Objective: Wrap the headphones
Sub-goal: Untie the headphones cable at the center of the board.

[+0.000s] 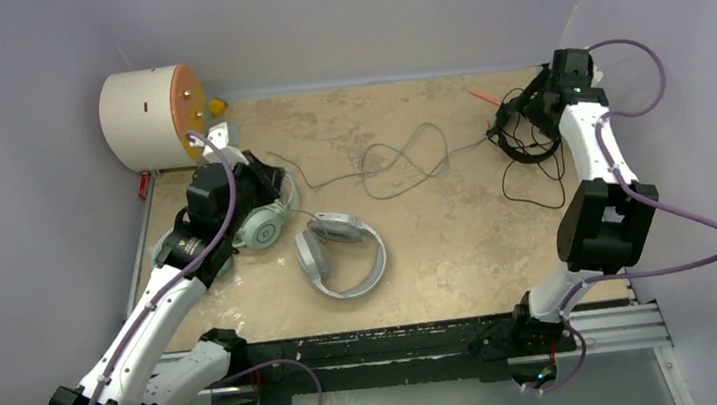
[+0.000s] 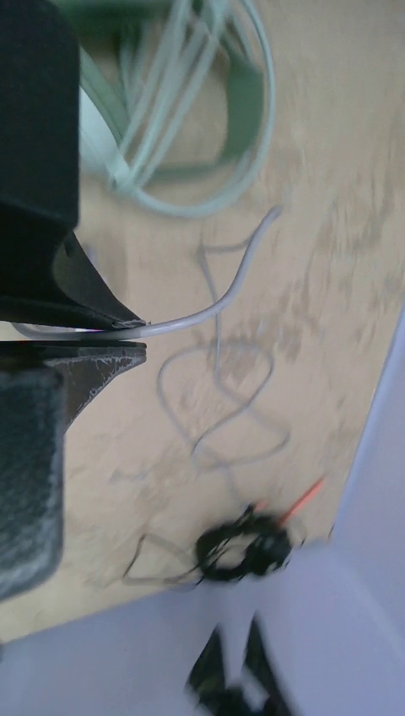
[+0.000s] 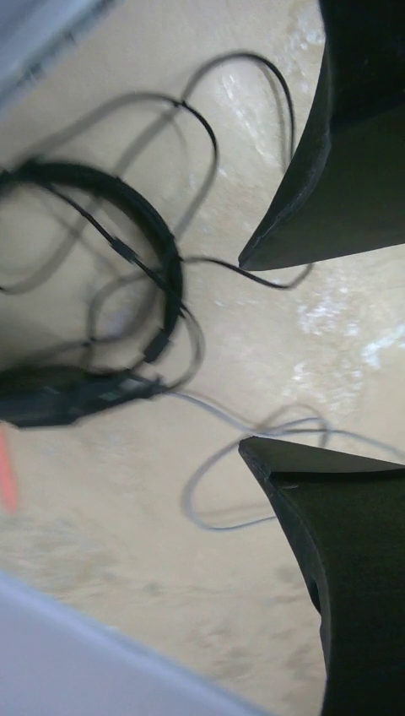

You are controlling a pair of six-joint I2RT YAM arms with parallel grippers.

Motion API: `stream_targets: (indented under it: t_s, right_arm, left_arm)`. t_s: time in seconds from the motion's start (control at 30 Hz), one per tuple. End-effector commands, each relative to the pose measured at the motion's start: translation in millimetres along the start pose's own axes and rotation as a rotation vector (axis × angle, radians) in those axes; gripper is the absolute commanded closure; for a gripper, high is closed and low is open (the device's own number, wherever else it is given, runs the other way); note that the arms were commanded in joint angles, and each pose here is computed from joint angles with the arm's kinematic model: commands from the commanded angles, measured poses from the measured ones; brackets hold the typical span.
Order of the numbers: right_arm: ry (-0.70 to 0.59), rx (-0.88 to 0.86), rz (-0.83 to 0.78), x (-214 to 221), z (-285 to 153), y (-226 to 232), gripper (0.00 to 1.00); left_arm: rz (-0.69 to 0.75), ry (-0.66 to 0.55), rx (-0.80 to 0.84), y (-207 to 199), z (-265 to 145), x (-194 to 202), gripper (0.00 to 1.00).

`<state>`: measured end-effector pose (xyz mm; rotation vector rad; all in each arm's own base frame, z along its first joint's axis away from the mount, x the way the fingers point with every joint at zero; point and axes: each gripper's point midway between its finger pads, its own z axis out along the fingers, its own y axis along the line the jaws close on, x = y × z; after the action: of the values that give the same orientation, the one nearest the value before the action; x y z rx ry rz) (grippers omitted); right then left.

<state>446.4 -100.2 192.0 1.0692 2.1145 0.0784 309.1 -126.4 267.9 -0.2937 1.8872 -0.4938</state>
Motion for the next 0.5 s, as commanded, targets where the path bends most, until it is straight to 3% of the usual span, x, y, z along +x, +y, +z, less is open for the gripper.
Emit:
stream_targets:
  t_s: [0.0,0.1,0.23,0.37,0.47]
  right_arm:
    - [0.05,-0.238,-0.26,49,-35,58,0.25]
    - [0.131,-0.447,-0.412,99,-56,89,0.27]
    - [0.24,-0.79,-0.456,158,-100,114,0.27]
    - [0.304,-0.845,-0.505,204,-122,101,0.27]
    - [0.346,-0.835,-0.542,234,-127,79,0.27]
  left_arm:
    - [0.125,0.03,0.495,-99,-18,-21,0.92]
    - [0.13,0.177,0.552,-113,-7,0,0.92]
    - [0.206,0.393,0.679,-138,-1,53,0.99]
    - [0.362,0.5,0.776,-178,-20,107,0.99]
    - [0.433,0.57,0.813,-188,-31,138,0.88]
